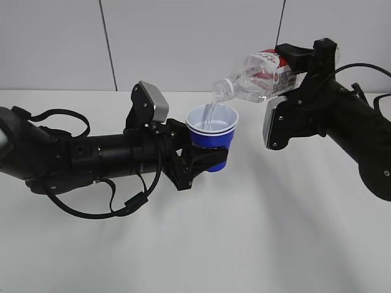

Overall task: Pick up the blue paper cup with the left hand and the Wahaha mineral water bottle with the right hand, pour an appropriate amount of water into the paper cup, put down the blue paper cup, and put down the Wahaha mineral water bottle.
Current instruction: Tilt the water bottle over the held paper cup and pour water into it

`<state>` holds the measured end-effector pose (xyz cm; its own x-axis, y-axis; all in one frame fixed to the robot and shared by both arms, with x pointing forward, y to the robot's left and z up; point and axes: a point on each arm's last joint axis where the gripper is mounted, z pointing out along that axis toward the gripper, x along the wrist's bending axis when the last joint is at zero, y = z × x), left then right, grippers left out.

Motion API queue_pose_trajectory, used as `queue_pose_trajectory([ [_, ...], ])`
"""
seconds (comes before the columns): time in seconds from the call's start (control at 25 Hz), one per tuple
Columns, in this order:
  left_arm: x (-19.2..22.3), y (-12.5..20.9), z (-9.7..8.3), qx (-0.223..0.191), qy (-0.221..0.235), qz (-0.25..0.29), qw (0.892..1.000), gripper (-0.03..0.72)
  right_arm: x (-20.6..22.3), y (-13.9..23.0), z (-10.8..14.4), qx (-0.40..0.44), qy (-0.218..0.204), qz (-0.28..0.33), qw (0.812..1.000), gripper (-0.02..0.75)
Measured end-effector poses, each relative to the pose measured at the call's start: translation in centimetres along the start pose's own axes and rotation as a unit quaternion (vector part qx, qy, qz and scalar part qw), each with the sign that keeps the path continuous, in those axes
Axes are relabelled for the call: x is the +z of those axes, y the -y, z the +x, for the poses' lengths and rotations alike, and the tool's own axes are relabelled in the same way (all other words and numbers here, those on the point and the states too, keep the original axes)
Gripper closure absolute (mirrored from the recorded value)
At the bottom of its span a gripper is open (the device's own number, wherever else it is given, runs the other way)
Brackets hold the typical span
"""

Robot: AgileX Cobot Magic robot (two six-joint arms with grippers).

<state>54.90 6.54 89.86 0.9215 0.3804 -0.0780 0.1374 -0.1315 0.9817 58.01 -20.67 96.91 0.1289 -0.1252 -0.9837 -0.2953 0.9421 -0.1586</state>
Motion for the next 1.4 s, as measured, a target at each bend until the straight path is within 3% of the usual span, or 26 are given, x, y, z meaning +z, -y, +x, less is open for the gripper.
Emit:
queue_pose_trajectory([
  [1.4, 0.01, 0.05, 0.02, -0.001, -0.001, 0.0, 1.0, 0.246, 0.0, -0.05, -0.01, -0.01, 0.001, -0.003, 1.0, 0.253],
])
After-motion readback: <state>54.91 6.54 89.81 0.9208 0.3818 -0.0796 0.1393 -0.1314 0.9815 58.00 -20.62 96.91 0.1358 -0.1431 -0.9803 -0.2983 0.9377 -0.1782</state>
